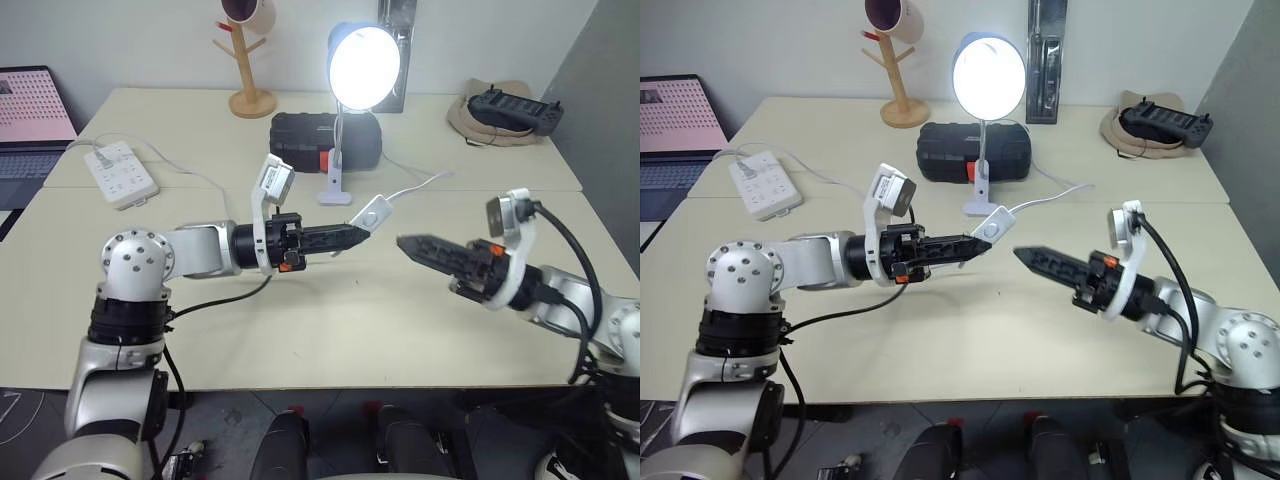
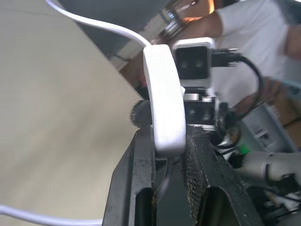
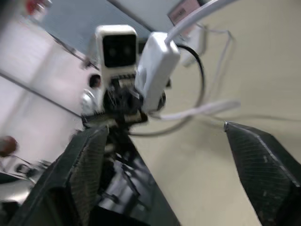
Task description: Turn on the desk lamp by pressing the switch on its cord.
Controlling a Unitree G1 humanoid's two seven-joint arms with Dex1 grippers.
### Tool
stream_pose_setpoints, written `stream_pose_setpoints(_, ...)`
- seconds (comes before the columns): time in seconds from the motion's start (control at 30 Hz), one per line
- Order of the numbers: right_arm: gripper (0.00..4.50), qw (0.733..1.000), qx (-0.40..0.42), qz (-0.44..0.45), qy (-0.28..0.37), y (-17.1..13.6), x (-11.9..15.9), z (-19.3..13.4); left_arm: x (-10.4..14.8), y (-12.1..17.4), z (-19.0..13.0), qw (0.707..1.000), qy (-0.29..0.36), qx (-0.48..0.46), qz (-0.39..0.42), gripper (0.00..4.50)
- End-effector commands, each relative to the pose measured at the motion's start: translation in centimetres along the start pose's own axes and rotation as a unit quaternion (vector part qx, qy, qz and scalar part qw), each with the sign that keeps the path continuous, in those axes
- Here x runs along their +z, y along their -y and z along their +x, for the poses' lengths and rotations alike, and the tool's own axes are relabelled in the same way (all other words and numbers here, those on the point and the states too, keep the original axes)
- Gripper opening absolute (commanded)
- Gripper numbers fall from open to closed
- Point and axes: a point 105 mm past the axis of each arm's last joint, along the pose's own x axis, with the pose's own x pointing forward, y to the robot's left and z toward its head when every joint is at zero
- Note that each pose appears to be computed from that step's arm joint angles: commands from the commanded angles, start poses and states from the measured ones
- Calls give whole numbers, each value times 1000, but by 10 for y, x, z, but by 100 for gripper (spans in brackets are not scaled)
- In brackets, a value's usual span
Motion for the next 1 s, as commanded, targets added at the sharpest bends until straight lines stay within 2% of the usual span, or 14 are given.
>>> stream_pose_setpoints(0.03, 449, 992, -49, -117, -7, 1, 3, -5, 9, -21, -6, 990, -44, 23, 130, 41)
stream_pose_setpoints(0.17, 449, 956, -136, -259, -21, 11, -2, -4, 10, -56, -4, 950, -125, 56, 282, 41)
stream_pose_setpoints(0.2, 449, 951, -142, -275, -13, 11, 0, -4, 10, -61, -2, 940, -140, 57, 305, 41)
stream_pose_setpoints(0.33, 449, 942, -177, -284, 13, 22, -7, -3, 1, -100, 1, 870, -226, 95, 428, 41)
stream_pose_setpoints(0.43, 449, 928, -231, -291, 18, 38, -12, -8, 1, -109, 9, 861, -233, 88, 443, 41)
stream_pose_setpoints(0.57, 449, 925, -249, -285, 35, 41, -17, -9, 3, -115, 14, 860, -232, 85, 447, 41)
stream_pose_setpoints(0.6, 450, 925, -250, -284, 36, 40, -20, -9, 3, -116, 14, 861, -230, 84, 446, 110)
stream_pose_setpoints(0.67, 450, 924, -254, -283, 35, 40, -24, -10, 3, -116, 14, 863, -230, 79, 443, 133)
stream_pose_setpoints(1.0, 450, 924, -249, -289, 27, 42, -24, -15, 22, -108, -7, 867, -219, 76, 442, 351)
